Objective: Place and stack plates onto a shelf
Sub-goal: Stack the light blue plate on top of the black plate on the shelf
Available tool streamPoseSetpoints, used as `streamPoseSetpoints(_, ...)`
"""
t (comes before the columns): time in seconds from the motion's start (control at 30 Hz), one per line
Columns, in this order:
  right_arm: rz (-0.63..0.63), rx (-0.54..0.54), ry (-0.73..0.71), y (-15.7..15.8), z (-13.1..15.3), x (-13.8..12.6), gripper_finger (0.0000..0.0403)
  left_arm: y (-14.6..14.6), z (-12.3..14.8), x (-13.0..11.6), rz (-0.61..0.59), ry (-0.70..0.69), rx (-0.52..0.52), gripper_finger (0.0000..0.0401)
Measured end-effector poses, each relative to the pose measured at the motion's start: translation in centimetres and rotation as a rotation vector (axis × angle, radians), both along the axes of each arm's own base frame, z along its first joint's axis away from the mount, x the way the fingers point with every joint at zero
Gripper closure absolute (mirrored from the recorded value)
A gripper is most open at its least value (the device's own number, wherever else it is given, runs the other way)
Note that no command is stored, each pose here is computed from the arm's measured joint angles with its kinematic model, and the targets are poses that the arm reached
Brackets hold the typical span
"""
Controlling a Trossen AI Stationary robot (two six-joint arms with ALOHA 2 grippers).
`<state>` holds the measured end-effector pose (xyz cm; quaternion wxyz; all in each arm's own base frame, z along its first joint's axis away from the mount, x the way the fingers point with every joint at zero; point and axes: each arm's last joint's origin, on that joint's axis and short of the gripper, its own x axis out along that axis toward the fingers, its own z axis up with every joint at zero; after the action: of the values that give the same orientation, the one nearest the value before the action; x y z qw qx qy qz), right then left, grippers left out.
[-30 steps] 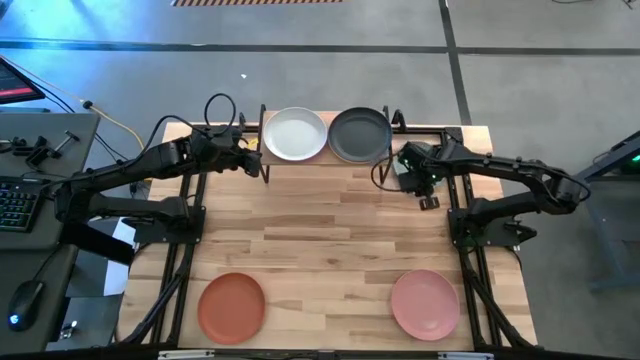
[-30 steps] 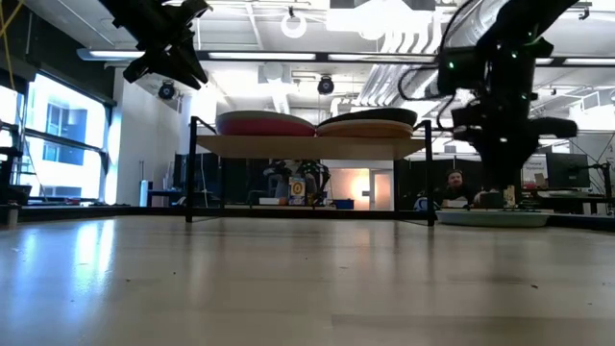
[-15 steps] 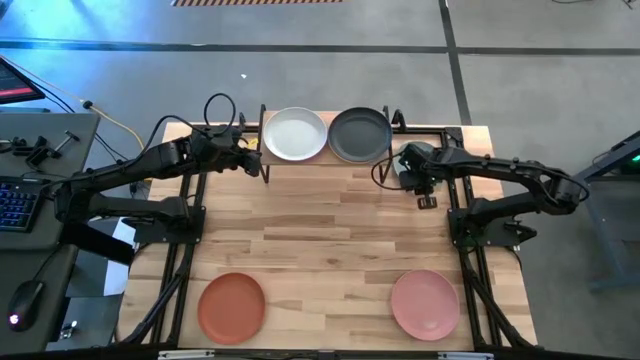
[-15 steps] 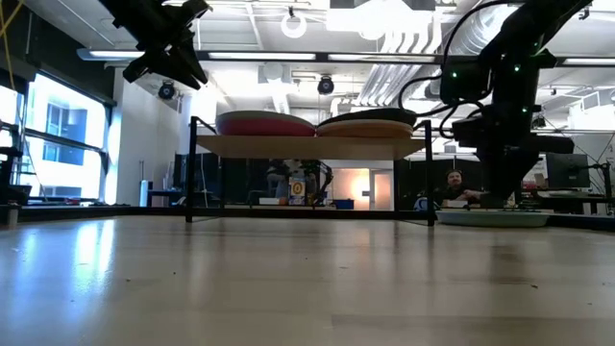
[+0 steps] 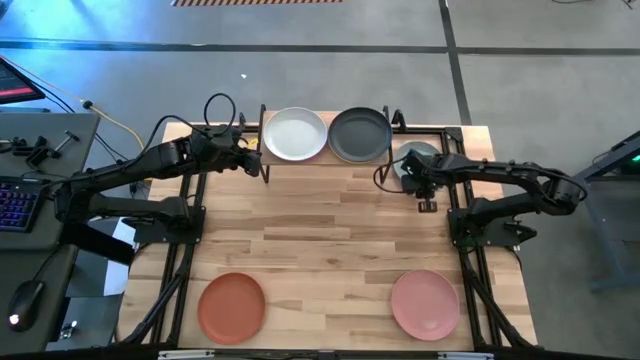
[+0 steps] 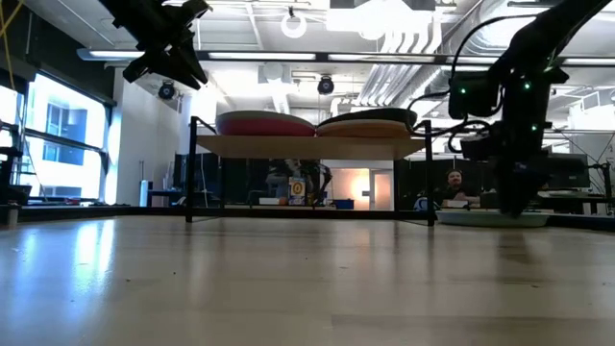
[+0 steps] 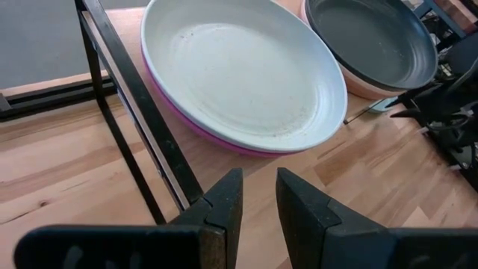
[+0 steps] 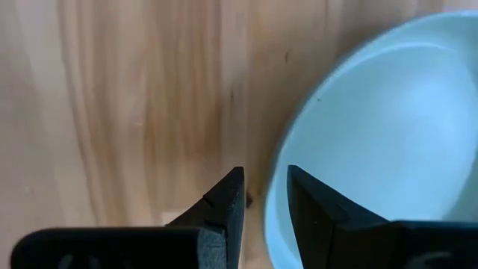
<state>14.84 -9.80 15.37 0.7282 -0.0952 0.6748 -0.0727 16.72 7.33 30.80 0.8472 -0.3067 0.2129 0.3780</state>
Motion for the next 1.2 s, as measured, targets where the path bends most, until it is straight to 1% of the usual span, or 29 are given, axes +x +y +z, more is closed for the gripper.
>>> streamPoseSetpoints(0.33,-0.004,0.006,-0.010,0.3,-1.2,-0.4,0.0322,0.0,0.0,0.0,0.000,0.000,0.000,0.0329)
streamPoseSetpoints(0.43,-0.021,-0.014,-0.014,0.2,-1.1,-0.4,0.0327,0.0,0.0,0.0,0.000,0.000,0.000,0.0329)
streamPoseSetpoints(0.53,-0.094,-0.064,-0.010,0.0,-1.1,-0.4,0.0349,0.0,0.0,0.0,0.000,0.000,0.000,0.0329)
streamPoseSetpoints(0.63,-0.137,-0.082,-0.006,-0.1,-1.1,-0.4,0.0388,0.0,0.0,0.0,0.000,0.001,0.000,0.0329)
streamPoseSetpoints(0.7,-0.156,-0.076,-0.009,0.0,-1.1,-0.5,0.0397,0.0,0.0,0.0,0.000,0.000,0.000,0.0329)
streamPoseSetpoints(0.8,-0.190,-0.065,-0.020,0.0,-1.1,-0.5,0.0398,0.0,0.0,0.0,0.000,0.000,0.000,0.0329)
streamPoseSetpoints(0.93,-0.199,-0.048,-0.019,0.1,-1.0,-0.5,0.0402,0.0,0.0,0.0,0.000,0.000,0.000,0.0329)
streamPoseSetpoints(1.07,-0.198,-0.006,-0.025,0.2,-0.9,-0.5,0.0403,0.0,0.0,0.0,0.000,0.000,0.000,0.0329)
streamPoseSetpoints(1.2,-0.208,-0.009,-0.046,-0.1,0.0,0.0,0.0403,0.0,0.0,0.0,0.001,0.000,-0.001,0.0329)
